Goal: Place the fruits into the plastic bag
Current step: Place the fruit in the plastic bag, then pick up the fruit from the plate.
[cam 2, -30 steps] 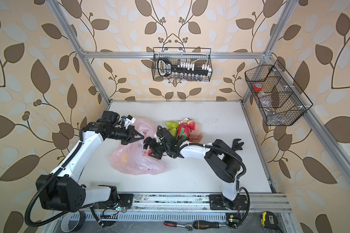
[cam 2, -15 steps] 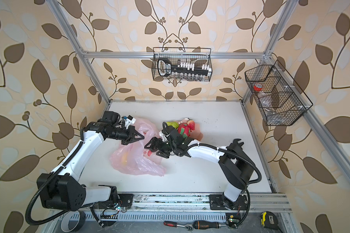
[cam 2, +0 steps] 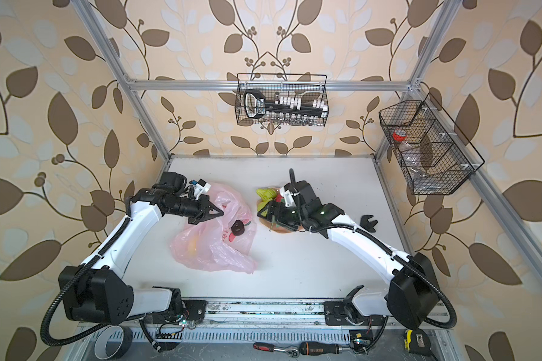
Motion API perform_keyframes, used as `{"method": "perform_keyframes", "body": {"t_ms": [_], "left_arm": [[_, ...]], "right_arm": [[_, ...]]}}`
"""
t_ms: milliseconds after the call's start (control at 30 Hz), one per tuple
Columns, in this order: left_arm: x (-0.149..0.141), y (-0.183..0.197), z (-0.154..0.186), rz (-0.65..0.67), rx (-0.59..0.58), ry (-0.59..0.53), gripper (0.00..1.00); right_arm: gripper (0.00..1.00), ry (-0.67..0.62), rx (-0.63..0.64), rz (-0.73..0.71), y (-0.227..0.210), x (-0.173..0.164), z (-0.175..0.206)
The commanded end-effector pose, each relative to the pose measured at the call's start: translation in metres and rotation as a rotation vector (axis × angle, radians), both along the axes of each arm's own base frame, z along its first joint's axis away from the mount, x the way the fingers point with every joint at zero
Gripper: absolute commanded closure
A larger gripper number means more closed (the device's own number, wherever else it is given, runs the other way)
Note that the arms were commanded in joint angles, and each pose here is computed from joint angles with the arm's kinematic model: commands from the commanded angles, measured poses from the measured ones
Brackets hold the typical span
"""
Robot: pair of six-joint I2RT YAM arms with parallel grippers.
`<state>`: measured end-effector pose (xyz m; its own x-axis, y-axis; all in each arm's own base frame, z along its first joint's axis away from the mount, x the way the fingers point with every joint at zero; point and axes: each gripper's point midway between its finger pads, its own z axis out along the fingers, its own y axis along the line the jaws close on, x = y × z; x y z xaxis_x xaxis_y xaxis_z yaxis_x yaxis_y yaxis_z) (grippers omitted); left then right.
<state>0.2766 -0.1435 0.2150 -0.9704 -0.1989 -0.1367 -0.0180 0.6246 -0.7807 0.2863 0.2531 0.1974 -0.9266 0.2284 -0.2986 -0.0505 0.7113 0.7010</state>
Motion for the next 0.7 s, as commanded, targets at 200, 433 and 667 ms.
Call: {"method": "perform_keyframes", "body": {"t_ms": [200,433,667], "left_arm": [[-0.004,-0.001,0.005,-0.027,-0.003,-0.027,1.00],[-0.006,-0.001,0.006,-0.027,-0.004,-0.028,1.00],[-0.009,-0.001,0.006,-0.027,-0.005,-0.027,1.00]], "right_arm": [[0.13,-0.048,-0.357,-0.040,-0.089,0.020,-0.025],[0.04,-0.026,-0.292,-0.042,-0.075,0.038,-0.036],[0.00,0.024,-0.225,-0.096,-0.059,0.071,-0.057]]}}
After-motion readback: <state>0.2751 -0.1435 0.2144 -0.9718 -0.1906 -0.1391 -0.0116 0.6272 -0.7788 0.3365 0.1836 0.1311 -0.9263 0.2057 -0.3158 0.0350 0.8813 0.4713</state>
